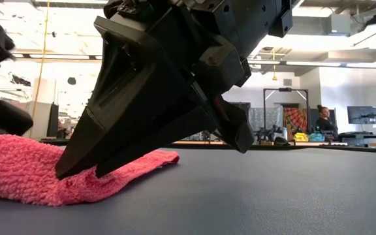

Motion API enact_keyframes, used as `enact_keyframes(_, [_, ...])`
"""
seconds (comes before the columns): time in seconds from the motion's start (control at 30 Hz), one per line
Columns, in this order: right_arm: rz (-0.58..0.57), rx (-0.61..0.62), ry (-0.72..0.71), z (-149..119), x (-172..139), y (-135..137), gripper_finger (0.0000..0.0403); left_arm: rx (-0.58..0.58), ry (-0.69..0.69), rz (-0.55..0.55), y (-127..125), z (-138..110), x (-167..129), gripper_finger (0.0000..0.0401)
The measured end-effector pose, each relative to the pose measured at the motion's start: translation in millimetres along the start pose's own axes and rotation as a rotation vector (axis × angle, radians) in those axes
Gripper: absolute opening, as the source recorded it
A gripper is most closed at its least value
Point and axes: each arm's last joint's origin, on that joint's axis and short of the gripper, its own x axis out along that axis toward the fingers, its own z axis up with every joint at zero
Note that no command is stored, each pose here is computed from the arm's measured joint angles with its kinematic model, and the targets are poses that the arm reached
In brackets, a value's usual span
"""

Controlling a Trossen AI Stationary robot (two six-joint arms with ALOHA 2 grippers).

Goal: Roll towel
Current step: Roll the pink towel

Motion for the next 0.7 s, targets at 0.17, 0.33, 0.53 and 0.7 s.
enact_keyframes(0.17, [0.0,0.023,0.0,0,0,0,0.0021,-0.134,0.068,-0.027,9,4,2,0.0001])
enact_keyframes(0.33, [-0.002,0.041,0.001,0,0,0,0.0021,-0.2,0.085,-0.035,15,7,3,0.0])
enact_keyframes(0.53, [-0.033,0.064,0.013,-2,0,-3,0.0021,-0.307,0.134,0.016,23,5,3,0.0])
enact_keyframes(0.7, [-0.044,0.038,0.011,-2,0,-4,0.0024,-0.373,0.132,0.03,25,6,3,0.0])
